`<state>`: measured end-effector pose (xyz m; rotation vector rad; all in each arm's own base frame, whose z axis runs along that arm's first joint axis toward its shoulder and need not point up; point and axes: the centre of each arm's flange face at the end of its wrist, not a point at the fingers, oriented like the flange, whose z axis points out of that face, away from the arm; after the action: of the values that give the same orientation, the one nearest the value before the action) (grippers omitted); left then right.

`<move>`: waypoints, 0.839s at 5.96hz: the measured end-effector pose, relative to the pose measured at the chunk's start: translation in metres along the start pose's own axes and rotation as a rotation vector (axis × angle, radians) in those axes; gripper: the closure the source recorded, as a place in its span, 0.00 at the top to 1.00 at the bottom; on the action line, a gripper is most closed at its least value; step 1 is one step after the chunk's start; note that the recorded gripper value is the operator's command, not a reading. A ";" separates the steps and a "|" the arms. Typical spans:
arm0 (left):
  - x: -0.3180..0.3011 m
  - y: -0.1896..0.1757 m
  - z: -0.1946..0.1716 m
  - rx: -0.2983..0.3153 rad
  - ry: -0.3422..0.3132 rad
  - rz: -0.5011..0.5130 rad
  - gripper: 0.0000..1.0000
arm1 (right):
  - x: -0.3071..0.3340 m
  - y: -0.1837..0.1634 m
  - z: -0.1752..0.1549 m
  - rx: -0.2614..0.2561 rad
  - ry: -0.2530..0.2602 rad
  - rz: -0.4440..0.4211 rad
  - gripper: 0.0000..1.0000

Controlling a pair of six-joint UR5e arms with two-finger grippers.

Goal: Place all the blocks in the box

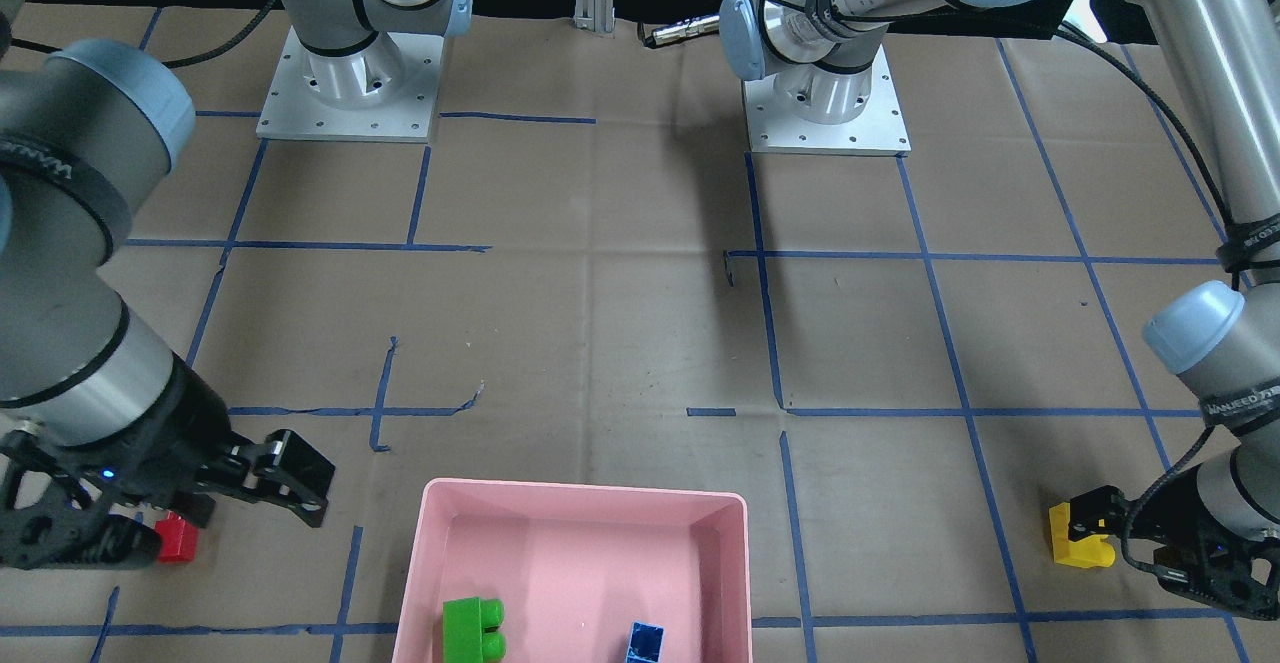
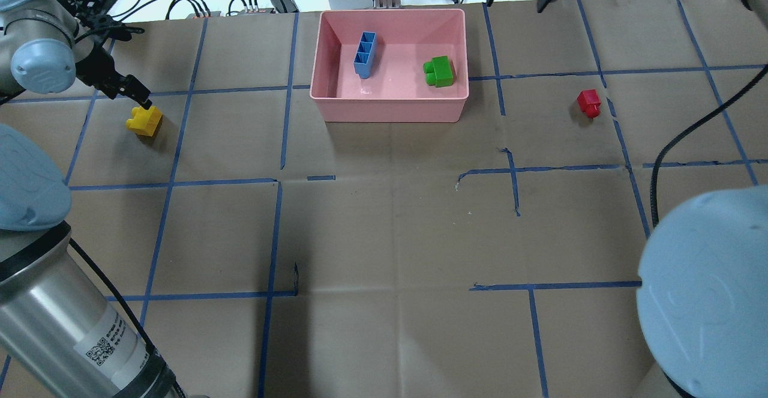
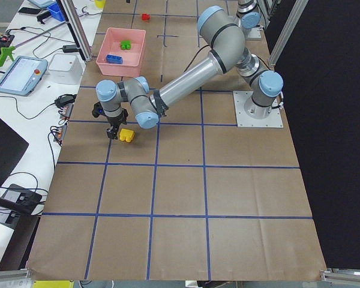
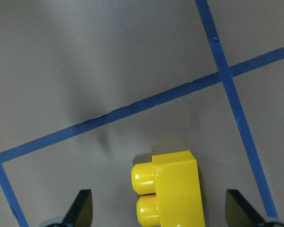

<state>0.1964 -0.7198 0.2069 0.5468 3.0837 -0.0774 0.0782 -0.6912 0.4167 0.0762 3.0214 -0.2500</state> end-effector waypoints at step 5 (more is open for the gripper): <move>0.001 0.023 0.029 -0.027 0.028 -0.024 0.47 | 0.166 0.043 0.114 -0.064 0.094 0.013 0.99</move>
<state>0.2032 -0.6997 0.1767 0.5139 3.1140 -0.0282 -0.0720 -0.6608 0.2797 0.1054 3.1180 -0.1518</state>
